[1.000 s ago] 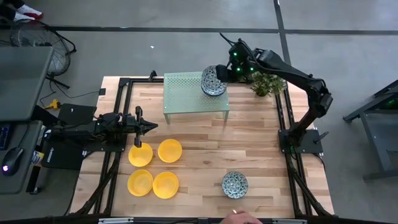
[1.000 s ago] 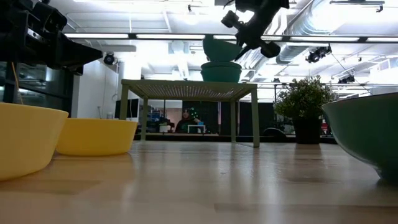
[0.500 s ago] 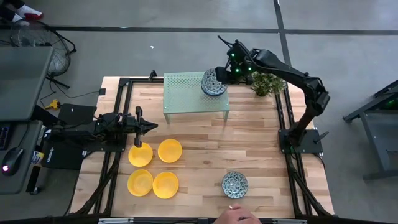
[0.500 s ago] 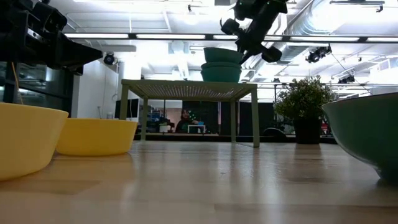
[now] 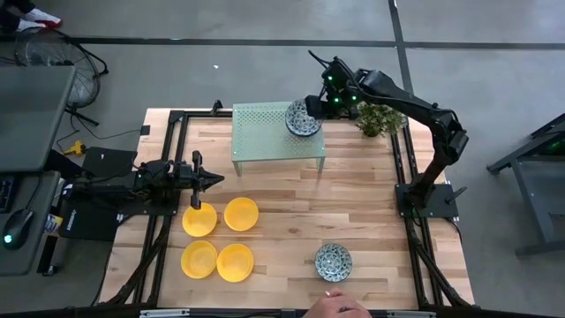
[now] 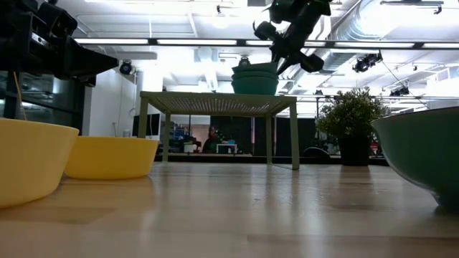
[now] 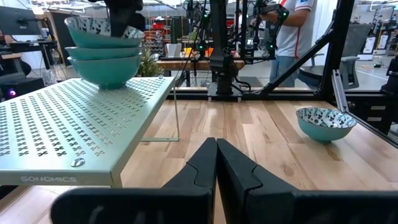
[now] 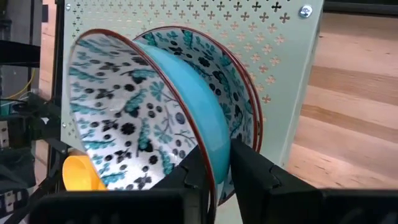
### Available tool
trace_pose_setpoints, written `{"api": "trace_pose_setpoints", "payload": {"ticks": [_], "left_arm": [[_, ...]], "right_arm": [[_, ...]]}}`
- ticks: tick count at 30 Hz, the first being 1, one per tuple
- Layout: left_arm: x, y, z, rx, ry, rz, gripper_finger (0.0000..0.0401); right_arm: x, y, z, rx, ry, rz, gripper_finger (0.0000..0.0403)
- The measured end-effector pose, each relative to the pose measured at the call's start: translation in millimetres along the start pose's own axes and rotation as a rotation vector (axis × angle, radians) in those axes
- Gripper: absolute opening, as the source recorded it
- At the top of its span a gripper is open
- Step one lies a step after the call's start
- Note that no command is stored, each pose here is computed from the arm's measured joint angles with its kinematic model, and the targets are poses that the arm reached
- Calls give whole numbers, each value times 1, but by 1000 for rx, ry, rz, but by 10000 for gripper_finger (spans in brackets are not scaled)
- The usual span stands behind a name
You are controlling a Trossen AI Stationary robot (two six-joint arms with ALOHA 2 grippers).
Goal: Pick & Place Mini bowls
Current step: Stack the blue patterned bowl on top of the other blue patterned bowl on the shelf
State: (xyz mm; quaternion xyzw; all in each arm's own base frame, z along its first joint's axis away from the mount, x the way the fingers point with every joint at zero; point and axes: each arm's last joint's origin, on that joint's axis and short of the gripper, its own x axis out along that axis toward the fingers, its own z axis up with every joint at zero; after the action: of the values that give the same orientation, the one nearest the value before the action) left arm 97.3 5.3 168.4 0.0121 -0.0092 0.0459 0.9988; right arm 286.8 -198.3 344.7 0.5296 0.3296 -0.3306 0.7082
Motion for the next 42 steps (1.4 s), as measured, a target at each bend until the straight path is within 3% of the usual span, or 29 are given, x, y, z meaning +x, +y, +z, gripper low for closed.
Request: {"api": "trace_pose_setpoints", "payload": {"ticks": [10,27,42], "left_arm": [[0,0,0,0,0,0,7],[0,0,0,0,-1,0,7],[0,0,0,0,0,0,7]], "right_arm": [[-1,0,3,-7,-21,13,72],[-7,0,3,-47,-33,31,77],[-8,1,3,-73,-34,35,200]]}}
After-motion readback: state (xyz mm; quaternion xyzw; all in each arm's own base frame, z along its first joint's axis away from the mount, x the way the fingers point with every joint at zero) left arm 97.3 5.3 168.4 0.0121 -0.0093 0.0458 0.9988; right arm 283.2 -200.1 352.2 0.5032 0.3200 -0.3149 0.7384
